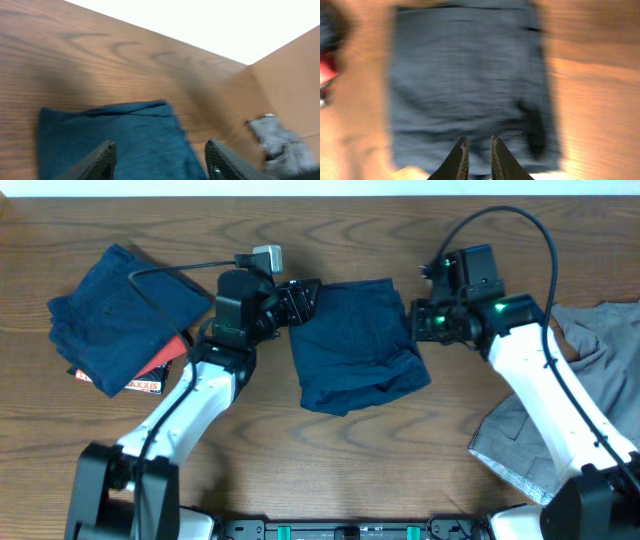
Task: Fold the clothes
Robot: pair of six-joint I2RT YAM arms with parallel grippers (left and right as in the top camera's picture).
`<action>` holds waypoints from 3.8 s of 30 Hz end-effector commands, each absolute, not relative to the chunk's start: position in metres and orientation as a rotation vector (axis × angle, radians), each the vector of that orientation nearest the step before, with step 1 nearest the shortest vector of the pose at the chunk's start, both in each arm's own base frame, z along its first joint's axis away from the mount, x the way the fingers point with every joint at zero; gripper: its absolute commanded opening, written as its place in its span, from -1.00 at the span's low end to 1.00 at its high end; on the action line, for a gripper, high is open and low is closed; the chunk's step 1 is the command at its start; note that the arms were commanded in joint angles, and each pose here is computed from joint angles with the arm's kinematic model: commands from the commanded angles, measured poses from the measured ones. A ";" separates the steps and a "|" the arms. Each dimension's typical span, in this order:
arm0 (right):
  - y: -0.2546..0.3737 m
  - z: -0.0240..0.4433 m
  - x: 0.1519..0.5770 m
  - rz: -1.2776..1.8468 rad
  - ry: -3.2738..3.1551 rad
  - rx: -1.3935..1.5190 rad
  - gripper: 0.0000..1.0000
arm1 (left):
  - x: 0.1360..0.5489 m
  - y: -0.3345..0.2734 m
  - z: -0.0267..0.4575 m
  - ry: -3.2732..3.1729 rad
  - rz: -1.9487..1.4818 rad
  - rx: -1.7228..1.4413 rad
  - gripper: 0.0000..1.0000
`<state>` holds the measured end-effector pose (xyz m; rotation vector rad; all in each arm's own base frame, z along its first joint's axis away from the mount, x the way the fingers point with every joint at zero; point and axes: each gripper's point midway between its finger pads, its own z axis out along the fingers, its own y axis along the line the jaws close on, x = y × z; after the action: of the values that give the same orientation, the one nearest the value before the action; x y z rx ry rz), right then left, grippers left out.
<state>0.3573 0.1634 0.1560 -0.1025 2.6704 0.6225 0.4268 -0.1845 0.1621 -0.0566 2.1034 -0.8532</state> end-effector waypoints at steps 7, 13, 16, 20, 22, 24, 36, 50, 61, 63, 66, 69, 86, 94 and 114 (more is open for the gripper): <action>0.225 0.085 0.301 0.672 2.928 -0.302 -0.58 | 0.417 -0.181 0.036 2.417 -0.743 -0.044 0.22; 0.223 0.022 0.273 0.566 3.131 -0.310 -0.83 | 0.373 -0.170 -0.009 2.675 -0.692 -0.084 0.21; 0.196 -0.005 0.265 0.343 3.237 -0.205 -0.89 | 0.336 -0.163 -0.026 2.851 -0.681 -0.126 0.18; 0.142 -0.018 0.272 -0.079 3.242 -0.063 -0.88 | 0.285 -0.155 -0.032 3.073 -0.672 -0.192 0.11; 0.114 -0.017 0.290 -0.256 3.163 -0.022 -0.78 | 0.266 -0.155 -0.024 3.142 -0.696 -0.210 0.12; 0.092 -0.014 0.312 -0.371 3.065 0.033 -0.45 | 0.252 -0.154 -0.011 3.176 -0.715 -0.211 0.12; 0.092 -0.010 0.364 -0.251 2.910 -0.116 -0.03 | 0.328 -0.132 0.091 2.646 -0.475 -0.069 0.96; 0.105 0.002 0.355 -0.124 2.941 -0.087 0.05 | 0.372 -0.148 0.038 2.622 -0.615 -0.068 0.96; 0.109 0.002 0.352 -0.093 2.952 -0.090 0.04 | 0.357 -0.177 -0.006 2.719 -0.792 -0.010 0.08; 0.108 0.002 0.351 -0.097 2.958 -0.091 0.03 | 0.358 -0.180 -0.003 2.707 -0.805 0.000 -0.79; 0.106 0.007 0.349 -0.100 2.960 -0.085 0.02 | 0.365 -0.183 0.014 2.655 -0.854 0.016 -0.88; 0.099 0.022 0.351 -0.093 2.934 -0.055 0.02 | 0.385 -0.175 0.051 2.554 -0.853 0.007 -0.88; 0.074 0.154 0.352 0.021 2.620 0.030 0.21 | 0.408 0.105 0.269 1.892 -0.436 -0.494 -0.88; 0.076 0.153 0.348 0.036 2.634 0.024 0.21 | 0.375 0.202 0.206 1.950 -0.345 -0.846 -0.88; 0.075 0.152 0.346 0.021 2.646 -0.015 0.59 | 0.358 0.242 0.264 1.660 -0.322 -1.030 0.96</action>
<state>0.3458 0.0771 0.1479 -0.0005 2.6583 0.0287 0.3687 0.2280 0.2384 -0.9894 1.7510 -0.3548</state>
